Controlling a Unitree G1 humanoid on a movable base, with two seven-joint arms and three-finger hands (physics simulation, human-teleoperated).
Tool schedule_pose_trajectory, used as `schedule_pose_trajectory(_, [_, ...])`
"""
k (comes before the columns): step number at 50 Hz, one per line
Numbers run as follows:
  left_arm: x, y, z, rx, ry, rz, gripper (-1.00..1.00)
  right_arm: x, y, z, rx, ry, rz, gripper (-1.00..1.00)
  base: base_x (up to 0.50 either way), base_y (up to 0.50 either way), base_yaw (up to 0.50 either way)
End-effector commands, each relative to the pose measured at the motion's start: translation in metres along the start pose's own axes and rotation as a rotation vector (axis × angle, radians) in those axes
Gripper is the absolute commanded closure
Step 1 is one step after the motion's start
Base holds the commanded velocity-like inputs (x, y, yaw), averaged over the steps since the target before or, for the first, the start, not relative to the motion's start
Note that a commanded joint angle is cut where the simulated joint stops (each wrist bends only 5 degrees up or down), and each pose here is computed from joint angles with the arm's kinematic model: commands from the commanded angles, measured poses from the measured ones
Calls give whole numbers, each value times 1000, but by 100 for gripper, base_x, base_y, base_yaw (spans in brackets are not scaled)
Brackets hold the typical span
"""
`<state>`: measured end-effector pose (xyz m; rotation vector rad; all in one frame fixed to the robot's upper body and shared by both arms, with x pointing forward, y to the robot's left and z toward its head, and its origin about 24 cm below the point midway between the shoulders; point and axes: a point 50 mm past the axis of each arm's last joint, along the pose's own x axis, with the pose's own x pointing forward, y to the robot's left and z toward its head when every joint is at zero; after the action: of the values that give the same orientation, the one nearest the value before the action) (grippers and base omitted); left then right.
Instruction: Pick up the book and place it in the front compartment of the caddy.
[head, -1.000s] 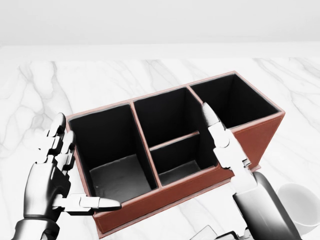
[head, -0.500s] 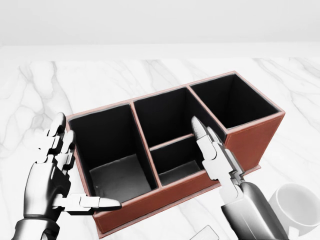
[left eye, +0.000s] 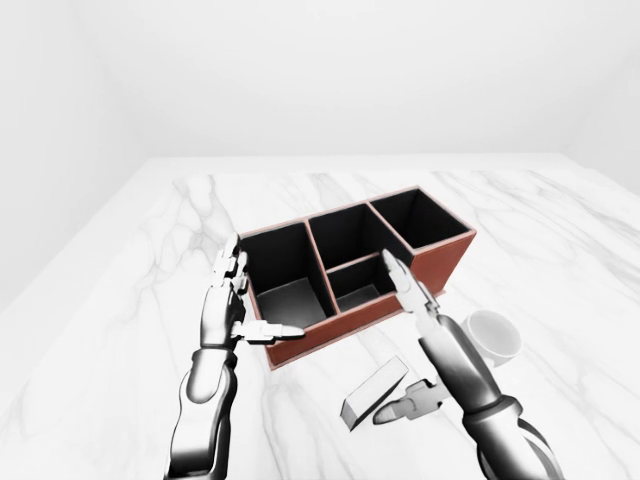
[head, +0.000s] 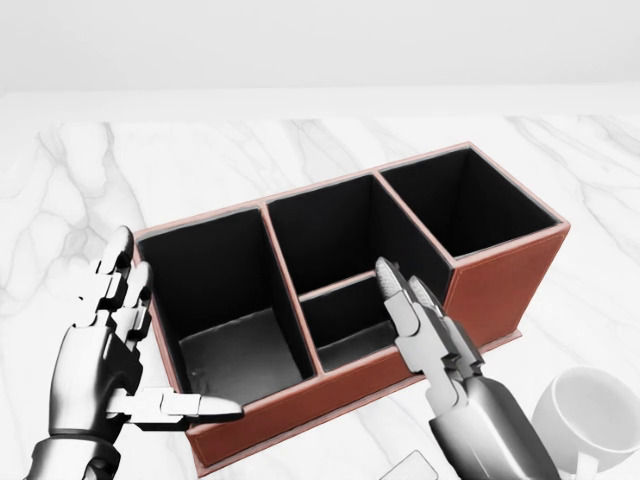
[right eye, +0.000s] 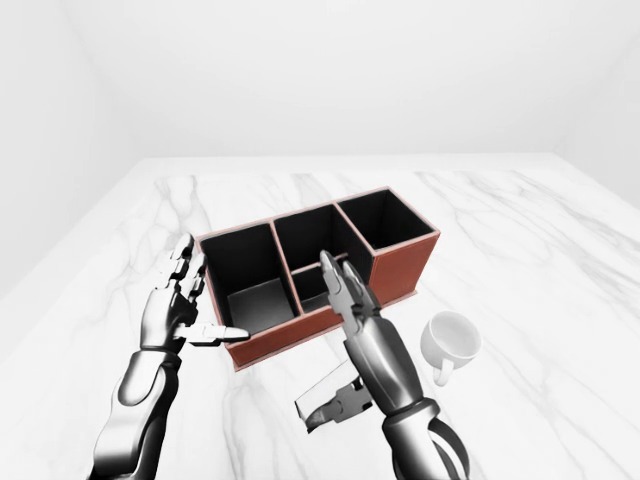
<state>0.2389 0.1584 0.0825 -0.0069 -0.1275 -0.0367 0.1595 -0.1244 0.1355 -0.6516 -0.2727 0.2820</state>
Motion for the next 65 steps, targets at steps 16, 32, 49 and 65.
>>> schedule_pose_trajectory(16, [0,0,-2,0,10,-2,-99,0,10,-14,-29,71,26,-100,0,0,0])
schedule_pose_trajectory(32, [-1,-1,1,1,-2,-3,-99,4,14,-26,-83,107,23,-100,0,0,0])
schedule_pose_trajectory(49, [0,-1,0,1,2,-3,-98,3,18,-27,-107,111,34,-100,0,0,0])
schedule_pose_trajectory(65, [0,-2,0,2,2,-4,-99,5,25,-28,-136,100,58,-100,0,0,0])
